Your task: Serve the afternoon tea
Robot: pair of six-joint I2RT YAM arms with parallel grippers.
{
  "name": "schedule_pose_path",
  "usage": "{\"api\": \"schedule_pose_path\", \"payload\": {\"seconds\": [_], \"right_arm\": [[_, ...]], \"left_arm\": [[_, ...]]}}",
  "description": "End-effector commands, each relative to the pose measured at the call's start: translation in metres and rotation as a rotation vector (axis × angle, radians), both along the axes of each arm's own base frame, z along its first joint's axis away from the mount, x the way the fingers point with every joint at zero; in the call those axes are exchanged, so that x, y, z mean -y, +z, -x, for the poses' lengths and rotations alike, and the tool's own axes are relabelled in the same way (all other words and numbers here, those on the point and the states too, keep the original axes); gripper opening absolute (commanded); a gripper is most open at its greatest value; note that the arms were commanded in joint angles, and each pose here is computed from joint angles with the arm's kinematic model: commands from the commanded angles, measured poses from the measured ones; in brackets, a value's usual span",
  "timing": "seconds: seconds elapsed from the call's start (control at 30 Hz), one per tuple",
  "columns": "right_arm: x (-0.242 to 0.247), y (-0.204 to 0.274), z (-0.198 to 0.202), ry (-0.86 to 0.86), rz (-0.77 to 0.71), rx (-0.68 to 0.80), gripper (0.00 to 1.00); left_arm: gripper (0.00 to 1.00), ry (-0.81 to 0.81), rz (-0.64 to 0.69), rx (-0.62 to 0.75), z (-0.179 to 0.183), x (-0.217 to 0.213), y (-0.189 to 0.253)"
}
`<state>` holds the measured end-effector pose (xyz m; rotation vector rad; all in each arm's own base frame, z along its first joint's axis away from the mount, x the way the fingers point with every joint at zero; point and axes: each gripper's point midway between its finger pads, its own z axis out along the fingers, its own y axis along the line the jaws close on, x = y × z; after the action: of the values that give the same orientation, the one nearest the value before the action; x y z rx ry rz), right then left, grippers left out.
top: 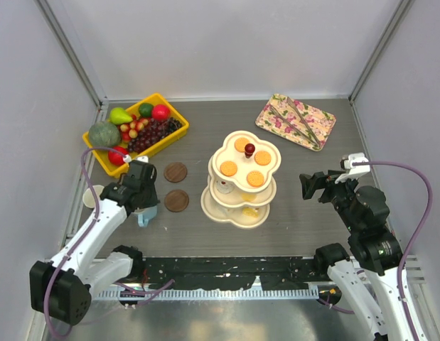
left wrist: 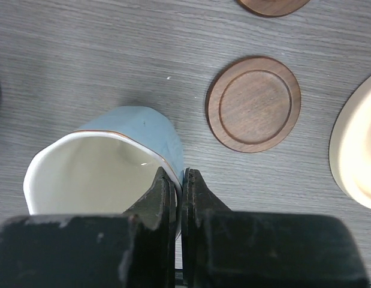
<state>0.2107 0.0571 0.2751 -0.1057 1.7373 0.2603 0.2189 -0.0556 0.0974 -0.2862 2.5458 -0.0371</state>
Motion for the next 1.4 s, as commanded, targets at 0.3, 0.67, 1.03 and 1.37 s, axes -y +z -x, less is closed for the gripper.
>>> {"api": "schedule_pose_path", "payload": {"seconds": [0.3,0.67,1.03,1.37], "right_arm": [[0.002,0.021,0.002,-0.002,-0.010,0.088,0.93],[0.004,0.021,0.005,-0.010,-0.006,0.109,0.93],[0.009,0.021,0.008,-0.031,-0.001,0.132,0.94],[0.011,0.023,0.009,-0.037,-0.002,0.144,0.94]], "left_arm": [[0.00,-0.517,-0.038,0.293,-0.057,0.044,0.095],[0.00,-0.929,-0.143,0.224,-0.100,0.074,0.096],[0.00,-0.992,-0.174,0.292,-0.138,0.092,0.085],[0.00,-0.986,-0.233,0.248,-0.154,0.092,0.058]]}}
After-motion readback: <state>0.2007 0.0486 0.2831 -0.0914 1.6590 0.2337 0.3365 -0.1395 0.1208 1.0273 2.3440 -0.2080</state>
